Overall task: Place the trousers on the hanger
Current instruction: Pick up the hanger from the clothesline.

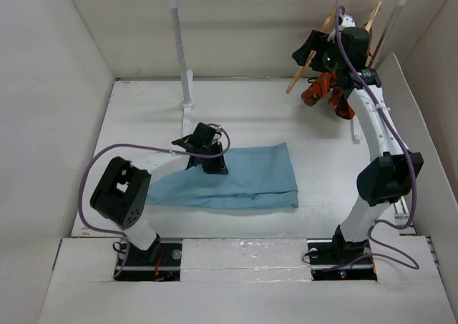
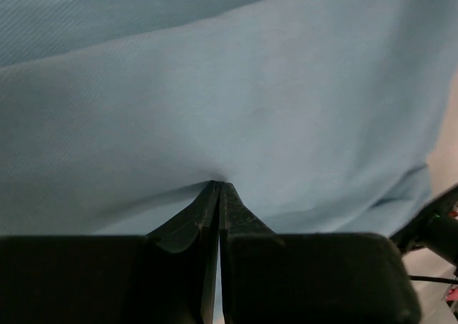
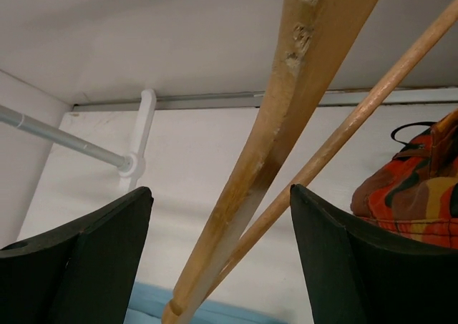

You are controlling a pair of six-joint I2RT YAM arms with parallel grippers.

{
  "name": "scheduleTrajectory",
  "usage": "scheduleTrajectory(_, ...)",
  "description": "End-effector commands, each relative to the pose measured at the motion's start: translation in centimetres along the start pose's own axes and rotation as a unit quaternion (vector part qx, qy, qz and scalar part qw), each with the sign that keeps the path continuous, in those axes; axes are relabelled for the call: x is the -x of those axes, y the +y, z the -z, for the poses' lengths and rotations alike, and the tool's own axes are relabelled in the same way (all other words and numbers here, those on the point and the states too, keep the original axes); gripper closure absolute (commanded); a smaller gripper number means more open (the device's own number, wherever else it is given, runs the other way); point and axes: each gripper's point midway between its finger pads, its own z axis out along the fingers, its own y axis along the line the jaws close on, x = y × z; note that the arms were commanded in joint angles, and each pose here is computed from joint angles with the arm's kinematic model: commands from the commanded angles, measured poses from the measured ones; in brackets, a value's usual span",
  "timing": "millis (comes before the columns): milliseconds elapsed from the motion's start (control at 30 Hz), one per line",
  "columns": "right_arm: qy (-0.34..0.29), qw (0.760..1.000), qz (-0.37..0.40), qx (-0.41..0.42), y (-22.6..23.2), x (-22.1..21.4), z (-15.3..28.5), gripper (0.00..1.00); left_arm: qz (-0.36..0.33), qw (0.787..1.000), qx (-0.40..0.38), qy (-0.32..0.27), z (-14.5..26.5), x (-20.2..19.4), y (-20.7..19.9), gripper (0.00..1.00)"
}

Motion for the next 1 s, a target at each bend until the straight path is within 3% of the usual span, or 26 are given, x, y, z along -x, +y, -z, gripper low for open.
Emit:
scheduleTrajectory(0, -0.06, 0.998, -0.008, 0.026, 2.4, 3.4, 0.8, 0.17, 0.02, 0.999, 0.011, 0.025, -1.1, -0.7, 2.0, 1.0)
scheduleTrajectory(33, -0.061, 0.998, -0.01, 0.027, 2.3, 3.3, 0.5, 0.19, 0.029, 0.999, 0.021, 0.024, -1.4, -0.5, 2.8, 1.0)
scheduleTrajectory(133, -0.061, 0.997, -0.014, 0.041, 2.7, 2.7, -0.5, 0.36, 0.04, 0.998, 0.047, 0.031, -3.0, -0.3, 4.2, 1.0)
scheduleTrajectory(200, -0.069, 0.996, -0.014, 0.057, 3.1, 2.7, -0.6, 0.57, 0.049, 0.997, 0.051, 0.03, -3.9, 0.1, 4.7, 1.0)
scheduleTrajectory(267, -0.075, 0.995, -0.014, 0.071, 3.7, 2.9, -0.4, 0.66, 0.043, 0.997, 0.06, 0.022, -4.4, 1.2, 4.8, 1.0)
scheduleTrajectory(300, -0.076, 0.994, -0.014, 0.08, 4.0, 2.9, -0.3, 0.77, 0.04, 0.997, 0.072, 0.015, -4.5, 1.7, 5.1, 1.0)
scheduleTrajectory(367, -0.082, 0.992, -0.01, 0.093, 4.5, 3.3, -0.1, 0.83, 0.026, 0.996, 0.081, 0.0, -4.4, 3.0, 5.0, 1.0)
scheduleTrajectory(400, -0.088, 0.991, -0.008, 0.096, 4.8, 3.8, 0.4, 0.91, 0.022, 0.996, 0.091, -0.003, -4.5, 3.4, 5.3, 1.0)
scheduleTrajectory(700, -0.147, 0.974, 0.001, 0.173, 8.4, 7.2, 4.1, 1.0, 0.02, 0.991, 0.131, -0.034, -4.4, 7.3, 6.9, 1.0)
scheduleTrajectory(867, -0.148, 0.964, -0.007, 0.22, 9.8, 6.6, 6.4, 1.0, 0.01, 0.993, 0.098, -0.07, -1.4, 9.3, 4.2, 1.0)
scheduleTrajectory(900, -0.146, 0.963, -0.005, 0.224, 9.9, 6.2, 6.7, 1.0, 0.006, 0.993, 0.094, -0.073, -0.6, 9.6, 3.7, 0.99)
scheduleTrajectory(967, -0.14, 0.962, -0.003, 0.236, 10.3, 5.6, 7.7, 1.0, -0.009, 0.991, 0.069, -0.112, 2.4, 11.6, 1.3, 0.83)
